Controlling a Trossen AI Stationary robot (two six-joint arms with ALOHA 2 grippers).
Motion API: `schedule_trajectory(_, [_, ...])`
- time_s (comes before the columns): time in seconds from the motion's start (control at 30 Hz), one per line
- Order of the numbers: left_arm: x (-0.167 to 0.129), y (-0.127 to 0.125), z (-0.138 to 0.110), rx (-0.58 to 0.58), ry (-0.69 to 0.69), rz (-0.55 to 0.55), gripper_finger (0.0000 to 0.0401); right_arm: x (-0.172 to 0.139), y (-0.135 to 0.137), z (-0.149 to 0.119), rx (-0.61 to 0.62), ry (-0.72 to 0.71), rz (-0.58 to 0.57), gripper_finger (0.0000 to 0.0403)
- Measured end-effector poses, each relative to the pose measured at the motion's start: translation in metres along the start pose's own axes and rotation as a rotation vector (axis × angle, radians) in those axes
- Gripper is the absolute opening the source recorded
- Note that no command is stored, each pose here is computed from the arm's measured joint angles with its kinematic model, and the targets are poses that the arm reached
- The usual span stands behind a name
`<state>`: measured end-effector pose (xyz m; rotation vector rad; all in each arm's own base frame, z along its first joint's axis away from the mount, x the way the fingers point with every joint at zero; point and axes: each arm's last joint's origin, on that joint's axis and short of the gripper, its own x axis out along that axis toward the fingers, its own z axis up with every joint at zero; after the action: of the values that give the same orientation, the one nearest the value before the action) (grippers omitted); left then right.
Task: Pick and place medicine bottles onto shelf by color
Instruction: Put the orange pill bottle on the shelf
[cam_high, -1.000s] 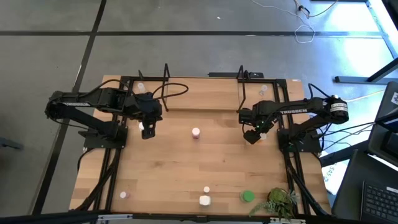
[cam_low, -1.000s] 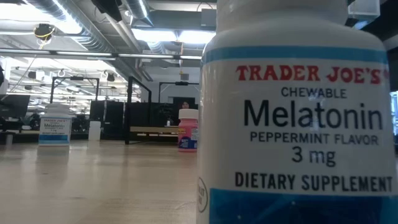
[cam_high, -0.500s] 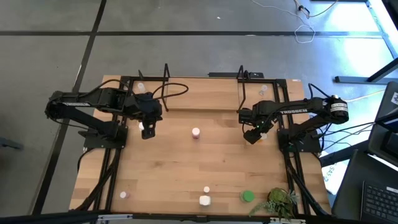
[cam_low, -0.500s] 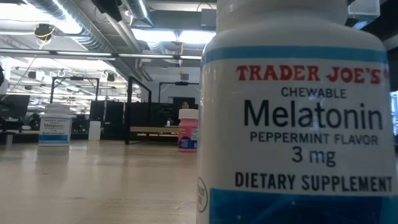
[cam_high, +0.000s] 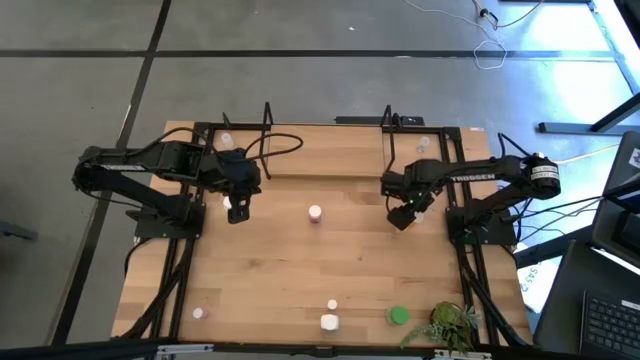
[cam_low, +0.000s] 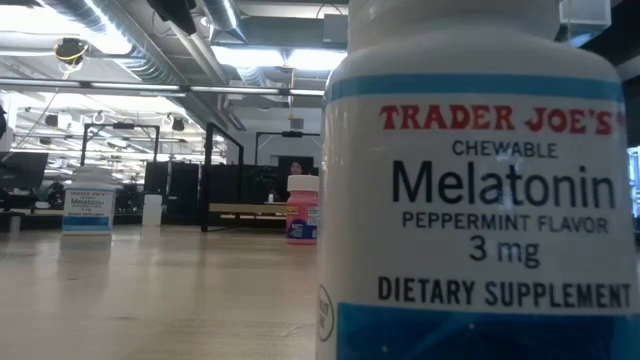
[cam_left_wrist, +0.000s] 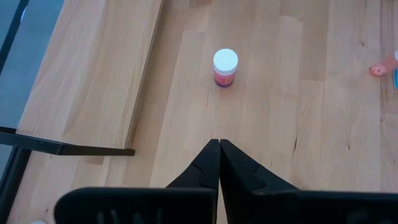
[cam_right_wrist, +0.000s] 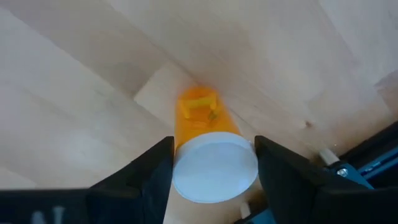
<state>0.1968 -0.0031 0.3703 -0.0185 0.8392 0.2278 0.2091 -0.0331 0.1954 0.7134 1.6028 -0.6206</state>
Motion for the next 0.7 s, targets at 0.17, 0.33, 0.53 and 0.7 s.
schedule_trajectory(0.17, [0.0, 0.0, 0.0, 0.0, 0.0, 0.0, 0.0, -0.014, 0.004, 0.004, -0.022, -0.027, 0.023, 0.0211])
schedule_trajectory(0.33, [0.0, 0.0, 0.0, 0.0, 0.0, 0.0, 0.0, -0.03, 0.008, 0.005, -0.044, -0.04, 0.032, 0.0211])
schedule_trajectory(0.53, [0.0, 0.0, 0.0, 0.0, 0.0, 0.0, 0.0, -0.05, 0.016, 0.002, -0.082, -0.067, 0.042, 0.0211])
schedule_trajectory(0.7, [0.0, 0.0, 0.0, 0.0, 0.0, 0.0, 0.0, -0.071, 0.025, 0.0, -0.116, -0.112, 0.073, 0.0211])
